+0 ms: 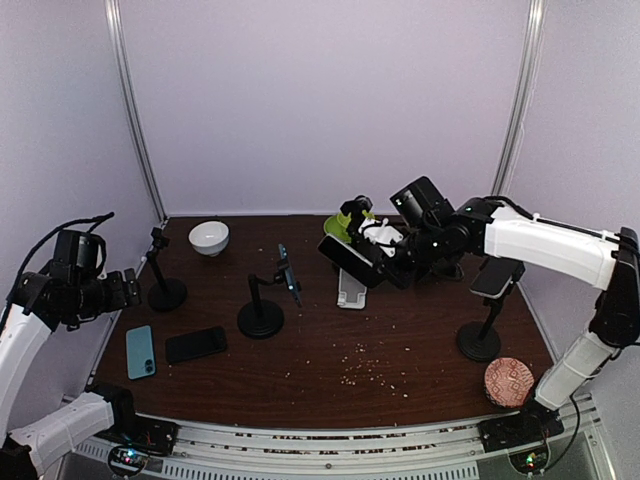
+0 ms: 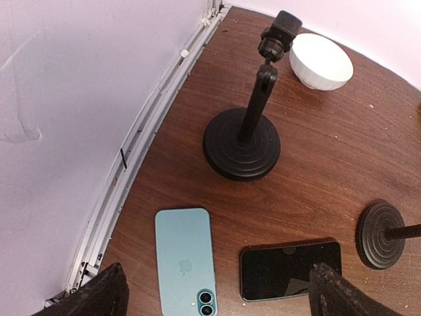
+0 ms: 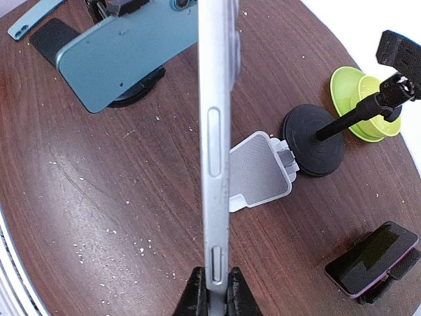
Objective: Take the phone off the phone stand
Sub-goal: Remove the phone from the phone stand, then place the phone at the center of the board.
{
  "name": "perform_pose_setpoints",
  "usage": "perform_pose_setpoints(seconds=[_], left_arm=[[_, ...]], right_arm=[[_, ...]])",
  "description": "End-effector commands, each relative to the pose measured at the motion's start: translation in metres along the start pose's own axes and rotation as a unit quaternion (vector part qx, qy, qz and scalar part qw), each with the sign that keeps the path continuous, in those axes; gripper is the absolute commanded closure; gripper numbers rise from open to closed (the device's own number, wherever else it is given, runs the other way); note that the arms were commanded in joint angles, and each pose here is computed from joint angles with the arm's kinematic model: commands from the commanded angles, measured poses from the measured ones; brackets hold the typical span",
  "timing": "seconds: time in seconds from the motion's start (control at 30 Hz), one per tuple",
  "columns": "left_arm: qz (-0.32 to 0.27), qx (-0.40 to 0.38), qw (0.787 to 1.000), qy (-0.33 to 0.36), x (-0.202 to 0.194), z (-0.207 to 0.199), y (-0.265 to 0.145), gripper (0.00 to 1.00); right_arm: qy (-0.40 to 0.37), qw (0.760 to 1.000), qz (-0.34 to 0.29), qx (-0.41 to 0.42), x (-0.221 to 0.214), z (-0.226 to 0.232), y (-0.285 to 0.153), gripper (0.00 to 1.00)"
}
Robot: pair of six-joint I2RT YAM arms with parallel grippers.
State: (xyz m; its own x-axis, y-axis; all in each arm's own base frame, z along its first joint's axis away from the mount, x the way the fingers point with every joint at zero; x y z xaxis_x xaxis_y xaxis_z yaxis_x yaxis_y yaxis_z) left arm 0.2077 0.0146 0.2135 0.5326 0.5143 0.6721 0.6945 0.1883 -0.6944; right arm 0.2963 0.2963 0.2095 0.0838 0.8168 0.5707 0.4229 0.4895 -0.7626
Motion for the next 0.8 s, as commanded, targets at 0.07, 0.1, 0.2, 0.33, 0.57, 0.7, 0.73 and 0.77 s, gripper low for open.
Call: perform_pose_setpoints(seconds=[0.07, 0.1, 0.2, 0.33, 0.57, 0.7, 0.73, 0.77], left_arm=[[-0.016, -0.003, 1.0, -0.009, 0.006, -0.001, 0.0, 0.02], [-0.015, -0.004, 1.0, -0.009, 0.006, -0.001, 0.0, 0.02], [-0.015, -0.005, 1.0, -0.009, 0.006, -0.001, 0.0, 0.02], [-0.019, -0.005, 1.0, -0.011, 0.007, -0.001, -0.001, 0.02], [-0.019, -0.01, 1.0, -0.014, 0.006, -0.001, -0.003, 0.02], [-0.018, -0.011, 1.0, -0.016, 0.005, 0.0, -0.003, 0.02], [-0.018, -0.011, 1.0, -0.016, 0.005, 0.0, -0.003, 0.02], [-0.016, -0.011, 1.0, -0.017, 0.004, 0.0, -0.003, 0.02]], right_arm=[[0.057, 0.995, -0.061, -0.046, 0.02, 0.0, -0.05, 1.0], [0.064, 0.995, -0.064, -0.046, 0.019, 0.003, -0.055, 1.0], [0.081, 0.993, -0.075, -0.047, 0.018, 0.012, -0.069, 1.0], [0.094, 0.99, -0.1, -0.042, 0.019, 0.029, -0.089, 1.0], [0.109, 0.987, -0.119, -0.011, 0.016, 0.059, -0.116, 1.0], [0.107, 0.988, -0.107, 0.021, 0.007, 0.083, -0.121, 1.0], [0.103, 0.989, -0.105, 0.029, 0.005, 0.089, -0.122, 1.0], [0.1, 0.989, -0.098, 0.038, 0.0, 0.097, -0.119, 1.0]])
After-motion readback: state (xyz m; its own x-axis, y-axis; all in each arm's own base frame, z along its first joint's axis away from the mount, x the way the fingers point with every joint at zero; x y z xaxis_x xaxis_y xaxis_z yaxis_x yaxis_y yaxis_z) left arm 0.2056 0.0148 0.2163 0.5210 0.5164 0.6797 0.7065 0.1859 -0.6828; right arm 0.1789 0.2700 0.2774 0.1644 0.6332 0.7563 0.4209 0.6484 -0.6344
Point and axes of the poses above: each gripper's point midway between its finger pads, its own y axis out along the fingers, its own z axis along the line the jaws close on, x = y × z, the point moved 2 cm from there along -y, back along the fingers, and after that the axes turned 15 degrees about -y, right-handed, at the moved point
